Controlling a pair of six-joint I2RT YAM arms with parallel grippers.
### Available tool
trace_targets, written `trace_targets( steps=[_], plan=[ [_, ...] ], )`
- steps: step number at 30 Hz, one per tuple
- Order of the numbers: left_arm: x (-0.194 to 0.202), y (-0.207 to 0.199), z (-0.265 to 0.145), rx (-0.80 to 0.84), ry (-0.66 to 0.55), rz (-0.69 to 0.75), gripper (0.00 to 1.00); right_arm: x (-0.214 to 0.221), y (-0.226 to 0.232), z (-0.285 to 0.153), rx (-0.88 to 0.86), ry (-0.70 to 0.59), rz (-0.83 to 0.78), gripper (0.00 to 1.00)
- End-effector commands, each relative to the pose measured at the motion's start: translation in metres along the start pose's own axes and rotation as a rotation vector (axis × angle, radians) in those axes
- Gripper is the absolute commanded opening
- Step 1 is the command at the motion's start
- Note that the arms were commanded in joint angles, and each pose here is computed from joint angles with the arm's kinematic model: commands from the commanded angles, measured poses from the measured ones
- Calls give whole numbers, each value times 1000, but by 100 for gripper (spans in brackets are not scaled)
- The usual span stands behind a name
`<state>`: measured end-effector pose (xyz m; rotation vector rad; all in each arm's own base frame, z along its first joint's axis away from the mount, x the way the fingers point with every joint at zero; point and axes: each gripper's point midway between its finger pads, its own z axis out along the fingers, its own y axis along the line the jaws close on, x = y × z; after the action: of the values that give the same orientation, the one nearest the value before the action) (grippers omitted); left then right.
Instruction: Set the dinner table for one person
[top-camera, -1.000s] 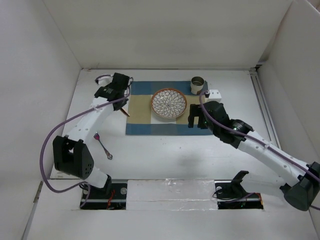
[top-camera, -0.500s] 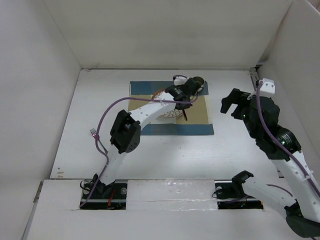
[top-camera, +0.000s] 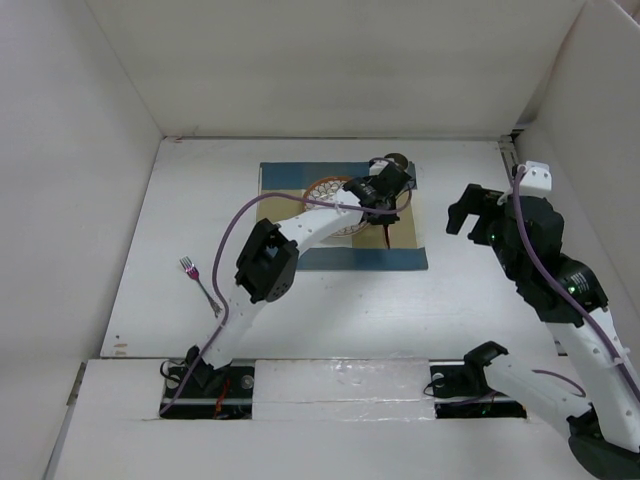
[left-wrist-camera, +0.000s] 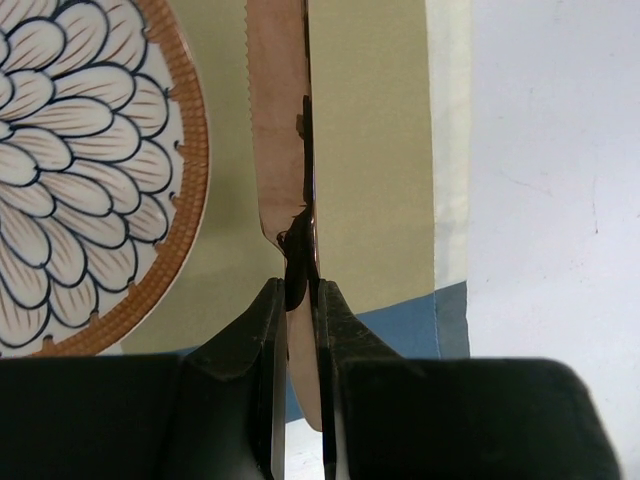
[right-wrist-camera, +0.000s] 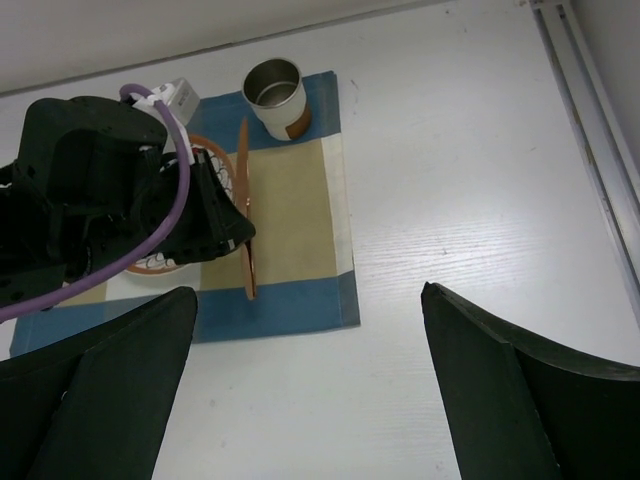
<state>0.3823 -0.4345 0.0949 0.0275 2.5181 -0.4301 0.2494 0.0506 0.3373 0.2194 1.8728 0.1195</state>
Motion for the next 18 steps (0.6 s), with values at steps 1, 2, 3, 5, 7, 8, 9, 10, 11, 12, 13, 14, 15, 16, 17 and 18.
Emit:
trace_targets(
  steps=[1, 2, 3, 5, 7, 8, 9, 10, 11, 12, 13, 14, 15, 16, 17, 18],
  plan=[
    [-18, -26, -9, 90, -43, 58, 0, -6, 1, -5, -19, -14, -8, 100],
    [-12, -25, -2, 92, -21, 62, 0, -6, 3, -5, -28, -11, -8, 100],
    [-11, -26, -3, 98, -15, 62, 0, -2, 2, -3, -25, -3, -12, 100],
    [-6, -29, 1, 118, 0, 72, 0, -4, 3, -3, -28, -11, -8, 100],
    [-3, -30, 6, 124, 7, 64, 0, -4, 3, -3, -28, -11, -8, 100],
    [-6, -37, 3, 150, 3, 61, 0, -4, 3, -3, -28, -11, -8, 100],
    [-2, -36, 8, 151, 18, 63, 0, -4, 3, -3, -28, -11, -8, 100],
    [-1, -37, 12, 154, 16, 49, 0, -4, 3, -3, -28, -11, -8, 100],
    [-3, -45, 9, 187, 16, 47, 0, -4, 3, -3, -28, -11, -8, 100],
    [-2, -45, 12, 186, 18, 47, 0, -4, 3, -3, -28, -11, -8, 100],
    [1, -45, 18, 187, 29, 48, 0, -4, 3, -3, -28, -11, -8, 100],
    [1, -47, 20, 190, 27, 48, 0, -4, 3, -3, -28, -11, -8, 100],
    [-4, -52, 16, 210, 21, 46, 0, -4, 3, -3, -28, -11, -8, 100],
    [1, -50, 22, 201, 32, 39, 0, -4, 3, -3, -28, -11, -8, 100],
    [1, -50, 22, 200, 32, 39, 0, -1, 3, -2, -25, -3, -12, 100],
    [2, -52, 21, 207, 39, 27, 0, -1, 3, -2, -25, -3, -12, 100]
  ],
)
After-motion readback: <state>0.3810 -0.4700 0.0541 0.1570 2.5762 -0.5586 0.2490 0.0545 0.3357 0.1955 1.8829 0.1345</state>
